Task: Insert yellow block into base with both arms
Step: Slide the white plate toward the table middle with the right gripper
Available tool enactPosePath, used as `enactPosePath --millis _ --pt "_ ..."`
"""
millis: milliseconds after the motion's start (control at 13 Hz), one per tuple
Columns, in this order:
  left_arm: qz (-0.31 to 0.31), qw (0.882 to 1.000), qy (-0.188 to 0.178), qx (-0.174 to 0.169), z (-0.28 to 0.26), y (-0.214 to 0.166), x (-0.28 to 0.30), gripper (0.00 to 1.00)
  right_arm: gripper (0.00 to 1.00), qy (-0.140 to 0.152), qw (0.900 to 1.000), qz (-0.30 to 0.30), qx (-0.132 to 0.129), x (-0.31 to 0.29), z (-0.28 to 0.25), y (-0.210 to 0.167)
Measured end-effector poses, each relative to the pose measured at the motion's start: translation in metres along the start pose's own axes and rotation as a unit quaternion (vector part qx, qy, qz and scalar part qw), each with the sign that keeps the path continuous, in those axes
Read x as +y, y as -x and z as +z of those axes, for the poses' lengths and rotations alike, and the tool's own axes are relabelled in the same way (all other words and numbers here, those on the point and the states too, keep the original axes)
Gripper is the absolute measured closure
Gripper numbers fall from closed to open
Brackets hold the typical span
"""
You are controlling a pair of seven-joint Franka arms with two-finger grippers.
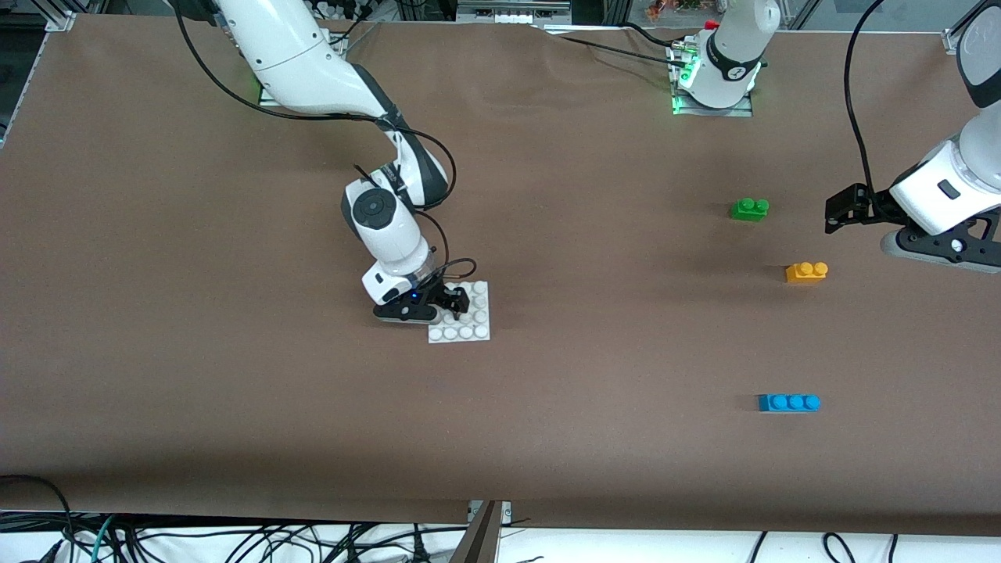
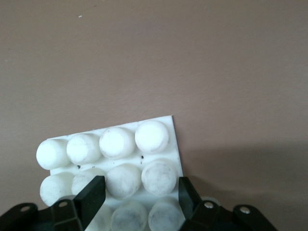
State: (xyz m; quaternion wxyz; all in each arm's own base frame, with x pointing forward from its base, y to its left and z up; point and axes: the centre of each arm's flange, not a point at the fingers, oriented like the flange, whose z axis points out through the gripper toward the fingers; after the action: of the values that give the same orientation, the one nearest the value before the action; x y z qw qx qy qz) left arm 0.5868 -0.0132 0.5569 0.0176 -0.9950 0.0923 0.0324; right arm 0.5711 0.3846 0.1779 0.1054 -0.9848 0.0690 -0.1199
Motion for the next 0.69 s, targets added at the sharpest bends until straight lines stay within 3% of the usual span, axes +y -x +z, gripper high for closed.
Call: enactPosePath --millis 692 --pt "0.0 1.0 0.0 0.0 0.0 0.0 0.0 0.0 0.3 -0.028 0.999 0.041 0.006 -0.082 0.013 0.046"
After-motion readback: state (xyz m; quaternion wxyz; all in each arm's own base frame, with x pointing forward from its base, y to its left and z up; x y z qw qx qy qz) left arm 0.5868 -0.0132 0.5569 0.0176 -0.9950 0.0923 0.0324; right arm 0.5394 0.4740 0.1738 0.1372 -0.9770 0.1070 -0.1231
